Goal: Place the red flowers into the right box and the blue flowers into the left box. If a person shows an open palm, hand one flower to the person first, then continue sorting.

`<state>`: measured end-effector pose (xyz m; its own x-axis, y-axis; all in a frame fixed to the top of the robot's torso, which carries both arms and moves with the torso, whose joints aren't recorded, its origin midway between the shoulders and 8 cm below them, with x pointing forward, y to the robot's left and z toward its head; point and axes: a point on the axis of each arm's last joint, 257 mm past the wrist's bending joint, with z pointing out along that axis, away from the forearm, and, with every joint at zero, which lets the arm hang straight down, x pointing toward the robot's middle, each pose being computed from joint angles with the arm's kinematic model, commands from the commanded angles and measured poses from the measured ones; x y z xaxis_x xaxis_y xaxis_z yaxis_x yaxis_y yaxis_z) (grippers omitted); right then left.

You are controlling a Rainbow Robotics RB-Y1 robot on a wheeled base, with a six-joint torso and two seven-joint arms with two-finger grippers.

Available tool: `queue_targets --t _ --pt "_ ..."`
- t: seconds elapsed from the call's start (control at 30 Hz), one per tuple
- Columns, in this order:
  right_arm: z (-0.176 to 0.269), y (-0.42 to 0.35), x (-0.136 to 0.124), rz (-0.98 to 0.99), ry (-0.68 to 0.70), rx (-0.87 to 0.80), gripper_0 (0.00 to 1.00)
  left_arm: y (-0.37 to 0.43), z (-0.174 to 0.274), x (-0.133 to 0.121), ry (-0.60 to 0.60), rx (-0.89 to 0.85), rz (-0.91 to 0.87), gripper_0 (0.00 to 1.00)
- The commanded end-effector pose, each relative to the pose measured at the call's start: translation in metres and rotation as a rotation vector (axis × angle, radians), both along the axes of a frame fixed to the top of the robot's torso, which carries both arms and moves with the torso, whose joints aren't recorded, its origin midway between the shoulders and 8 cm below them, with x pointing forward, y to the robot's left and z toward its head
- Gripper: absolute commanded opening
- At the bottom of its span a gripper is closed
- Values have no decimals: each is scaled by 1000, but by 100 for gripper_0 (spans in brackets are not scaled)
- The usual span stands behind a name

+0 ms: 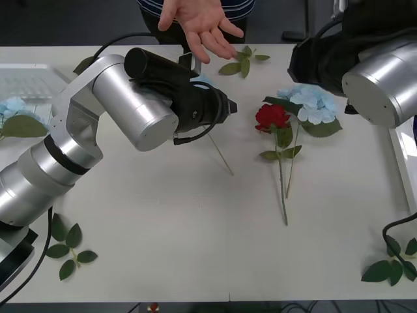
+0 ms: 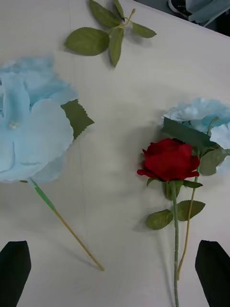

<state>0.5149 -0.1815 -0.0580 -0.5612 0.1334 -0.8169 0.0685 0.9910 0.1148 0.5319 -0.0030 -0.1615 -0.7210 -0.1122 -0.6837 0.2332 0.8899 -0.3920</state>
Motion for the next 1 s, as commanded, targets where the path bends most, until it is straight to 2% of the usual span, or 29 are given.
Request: queue_targets --t 0.03,0.2,0.3,0.57,0.8,1.0 --pt "-17 -13 -12 -13 57 -41 71 -15 31 0 -57 -17 -42 100" --pt "-26 -26 -27 19 156 -61 72 -15 31 0 -57 -17 -42 100" --pt "-38 -43 -45 25 256 -90 73 -15 31 0 -57 -17 -42 100" --pt "-111 -89 -78 55 450 -173 72 -15 31 0 -57 -17 -42 100" --pt "-160 -99 -70 7 490 -177 72 -15 31 0 -57 -17 -42 100" --pt "-195 -84 -40 -27 455 -124 72 -15 31 0 -57 -17 -42 100"
